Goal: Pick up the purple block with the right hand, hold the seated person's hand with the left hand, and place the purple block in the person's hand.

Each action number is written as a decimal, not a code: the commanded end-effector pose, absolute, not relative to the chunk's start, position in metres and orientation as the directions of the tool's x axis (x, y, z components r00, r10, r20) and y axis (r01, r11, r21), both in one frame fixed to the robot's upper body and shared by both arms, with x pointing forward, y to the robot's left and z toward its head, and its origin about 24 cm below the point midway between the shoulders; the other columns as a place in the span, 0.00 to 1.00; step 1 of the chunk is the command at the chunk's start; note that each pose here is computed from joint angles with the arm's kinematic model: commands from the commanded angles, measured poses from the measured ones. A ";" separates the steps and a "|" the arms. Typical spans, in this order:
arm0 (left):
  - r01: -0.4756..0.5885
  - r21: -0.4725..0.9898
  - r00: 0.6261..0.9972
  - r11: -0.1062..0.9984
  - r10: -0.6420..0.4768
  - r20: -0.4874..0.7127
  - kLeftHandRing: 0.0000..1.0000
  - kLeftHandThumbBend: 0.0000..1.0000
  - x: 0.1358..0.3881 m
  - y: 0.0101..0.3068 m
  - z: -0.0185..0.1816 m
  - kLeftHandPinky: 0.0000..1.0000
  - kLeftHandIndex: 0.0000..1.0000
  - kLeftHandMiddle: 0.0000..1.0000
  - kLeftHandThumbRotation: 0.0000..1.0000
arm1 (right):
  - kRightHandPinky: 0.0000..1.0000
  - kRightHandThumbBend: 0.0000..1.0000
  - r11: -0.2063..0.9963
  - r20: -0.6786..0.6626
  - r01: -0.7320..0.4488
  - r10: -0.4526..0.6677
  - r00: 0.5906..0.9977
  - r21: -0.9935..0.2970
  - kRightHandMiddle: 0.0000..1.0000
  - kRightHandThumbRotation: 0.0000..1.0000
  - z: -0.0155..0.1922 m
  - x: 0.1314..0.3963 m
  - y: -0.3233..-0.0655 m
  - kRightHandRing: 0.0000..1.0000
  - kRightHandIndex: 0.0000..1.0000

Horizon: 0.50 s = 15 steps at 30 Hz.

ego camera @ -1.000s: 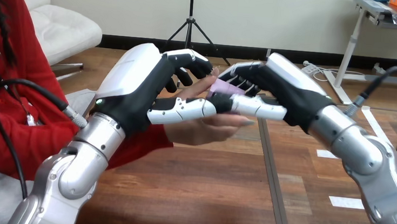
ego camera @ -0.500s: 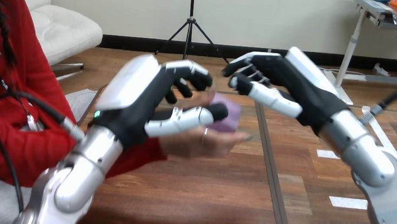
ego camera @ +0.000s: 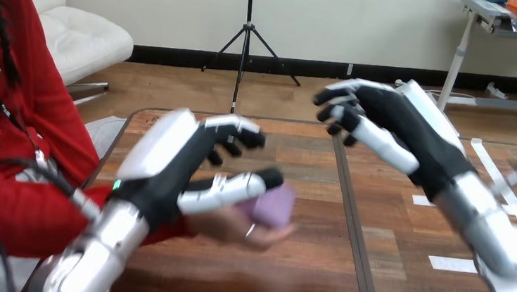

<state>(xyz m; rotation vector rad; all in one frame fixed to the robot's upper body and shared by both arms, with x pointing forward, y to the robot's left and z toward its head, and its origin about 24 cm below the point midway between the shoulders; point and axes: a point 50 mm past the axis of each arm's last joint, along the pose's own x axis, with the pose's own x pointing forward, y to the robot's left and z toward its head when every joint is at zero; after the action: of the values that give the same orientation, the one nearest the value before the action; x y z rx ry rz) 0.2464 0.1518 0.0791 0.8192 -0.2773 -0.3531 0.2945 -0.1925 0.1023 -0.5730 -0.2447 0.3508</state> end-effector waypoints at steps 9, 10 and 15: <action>0.173 0.693 0.914 0.700 -0.375 0.152 0.71 0.71 0.229 0.164 0.070 0.60 0.68 0.75 0.99 | 0.55 0.74 0.865 0.252 -0.160 0.308 0.917 -0.475 0.76 1.00 0.108 0.264 -0.198 0.68 0.78; 0.176 0.674 0.918 0.717 -0.367 0.150 0.71 0.70 0.226 0.165 0.068 0.60 0.68 0.75 0.99 | 0.56 0.74 0.872 0.254 -0.157 0.300 0.920 -0.464 0.76 1.00 0.106 0.261 -0.199 0.68 0.78; 0.175 0.603 0.924 0.778 -0.341 0.172 0.73 0.66 0.218 0.167 0.062 0.62 0.68 0.76 0.99 | 0.57 0.73 0.895 0.273 -0.138 0.272 0.923 -0.424 0.77 1.00 0.099 0.249 -0.197 0.68 0.80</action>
<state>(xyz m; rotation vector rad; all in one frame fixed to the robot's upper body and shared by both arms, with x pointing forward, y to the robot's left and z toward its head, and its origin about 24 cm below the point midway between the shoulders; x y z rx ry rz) 0.2190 0.1622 0.0562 0.6952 -0.2228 -0.3447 0.2553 -0.2029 0.0818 -0.4638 -0.2114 0.2609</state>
